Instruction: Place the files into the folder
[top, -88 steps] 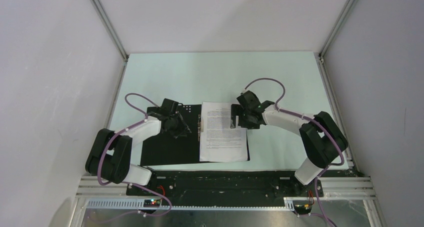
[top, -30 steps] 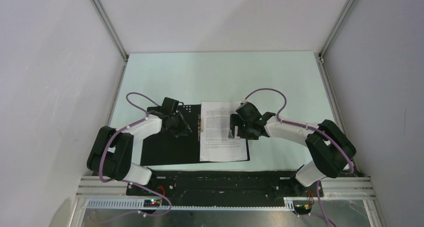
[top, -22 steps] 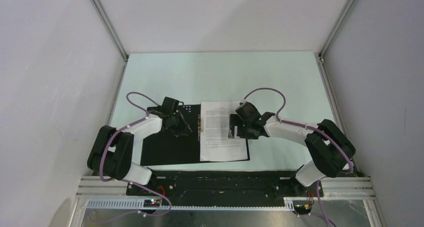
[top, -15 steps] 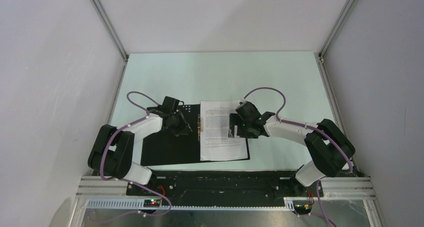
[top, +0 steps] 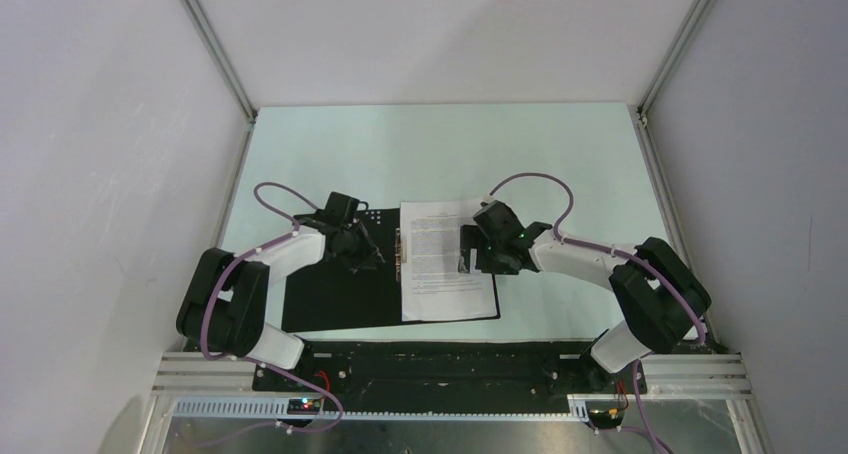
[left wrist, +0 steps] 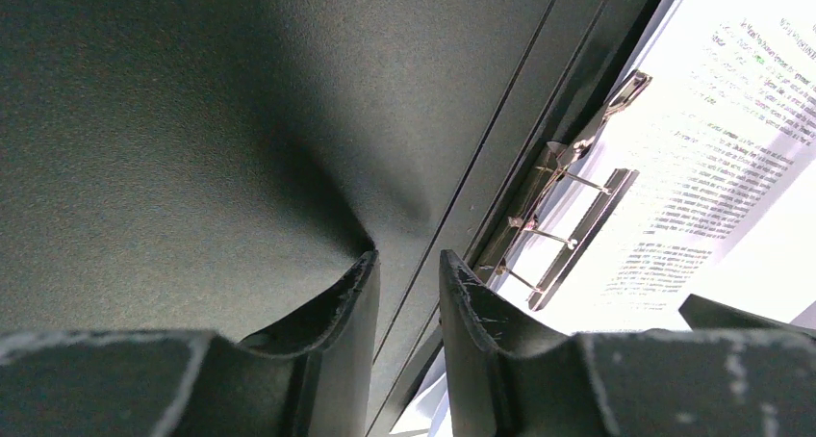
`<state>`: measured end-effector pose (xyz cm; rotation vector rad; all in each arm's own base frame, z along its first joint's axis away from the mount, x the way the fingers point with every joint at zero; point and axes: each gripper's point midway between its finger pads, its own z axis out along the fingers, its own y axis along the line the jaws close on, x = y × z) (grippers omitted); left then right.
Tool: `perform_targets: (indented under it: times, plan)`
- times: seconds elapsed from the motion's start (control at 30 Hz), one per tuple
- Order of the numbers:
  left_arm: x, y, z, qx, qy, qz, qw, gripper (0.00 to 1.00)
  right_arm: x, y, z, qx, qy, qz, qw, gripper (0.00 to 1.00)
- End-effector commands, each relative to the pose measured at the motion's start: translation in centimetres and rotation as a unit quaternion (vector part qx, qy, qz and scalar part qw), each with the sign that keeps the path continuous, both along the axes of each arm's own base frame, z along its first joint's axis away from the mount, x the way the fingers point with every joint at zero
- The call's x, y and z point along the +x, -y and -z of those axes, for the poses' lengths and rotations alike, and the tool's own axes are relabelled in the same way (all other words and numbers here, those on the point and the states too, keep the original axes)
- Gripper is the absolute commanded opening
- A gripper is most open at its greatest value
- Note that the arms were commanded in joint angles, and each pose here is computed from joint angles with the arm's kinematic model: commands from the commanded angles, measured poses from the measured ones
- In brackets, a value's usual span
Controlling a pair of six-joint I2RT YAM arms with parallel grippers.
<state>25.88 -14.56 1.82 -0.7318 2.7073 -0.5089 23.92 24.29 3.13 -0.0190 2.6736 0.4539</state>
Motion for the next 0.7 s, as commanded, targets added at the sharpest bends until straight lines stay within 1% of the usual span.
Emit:
perform_targets:
  times: [0.0, 0.2, 0.27, 0.3, 0.47, 0.5, 0.53, 0.57, 0.6, 0.63, 0.67]
  plan:
    - [0.5, -0.6, 0.2, 0.017, 0.003, -0.001, 1.0, 0.36, 0.2, 2.7, 0.5, -0.039, -0.002, 0.012, 0.999, 0.92]
    - [0.6, -0.6, 0.1, 0.016, 0.003, -0.001, 1.0, 0.36, 1.8, 3.5, -1.2, -0.016, 0.017, 0.021, 1.0, 0.93]
    - [0.6, -0.6, 0.1, 0.016, 0.004, 0.001, 1.0, 0.36, 3.0, 3.2, -1.8, -0.012, 0.03, 0.019, 0.999, 0.93]
    - [0.6, -0.6, 0.1, 0.017, 0.003, 0.002, 1.0, 0.36, 4.3, 2.6, -2.8, -0.006, 0.049, 0.019, 0.999, 0.93]
    - [0.5, -0.6, 0.3, 0.017, 0.0, 0.005, 1.0, 0.36, 10.6, 0.0, -5.1, -0.019, 0.105, 0.007, 0.994, 0.85]
    - [0.5, -0.6, 0.4, 0.018, 0.0, 0.005, 1.0, 0.36, 11.6, 0.0, -4.5, -0.031, 0.108, 0.007, 0.994, 0.81]
    - [0.5, -0.6, 0.4, 0.018, -0.001, 0.004, 1.0, 0.36, 13.1, -0.6, -5.6, -0.027, 0.126, 0.01, 0.992, 0.79]
    - [0.5, -0.6, 0.4, 0.018, -0.001, 0.003, 1.0, 0.36, 13.9, -0.6, -4.6, -0.036, 0.121, 0.01, 0.992, 0.74]
    - [0.5, -0.6, 0.4, 0.018, -0.001, 0.003, 1.0, 0.36, 15.3, -1.2, -5.6, -0.029, 0.135, 0.011, 0.99, 0.72]
    - [0.5, -0.6, 0.4, 0.018, -0.002, 0.003, 1.0, 0.36, 15.8, -1.3, -4.4, -0.039, 0.126, 0.008, 0.991, 0.66]
    - [0.6, -0.6, 0.4, 0.017, -0.003, 0.002, 1.0, 0.36, 17.0, -2.0, -5.3, -0.032, 0.137, 0.009, 0.99, 0.62]
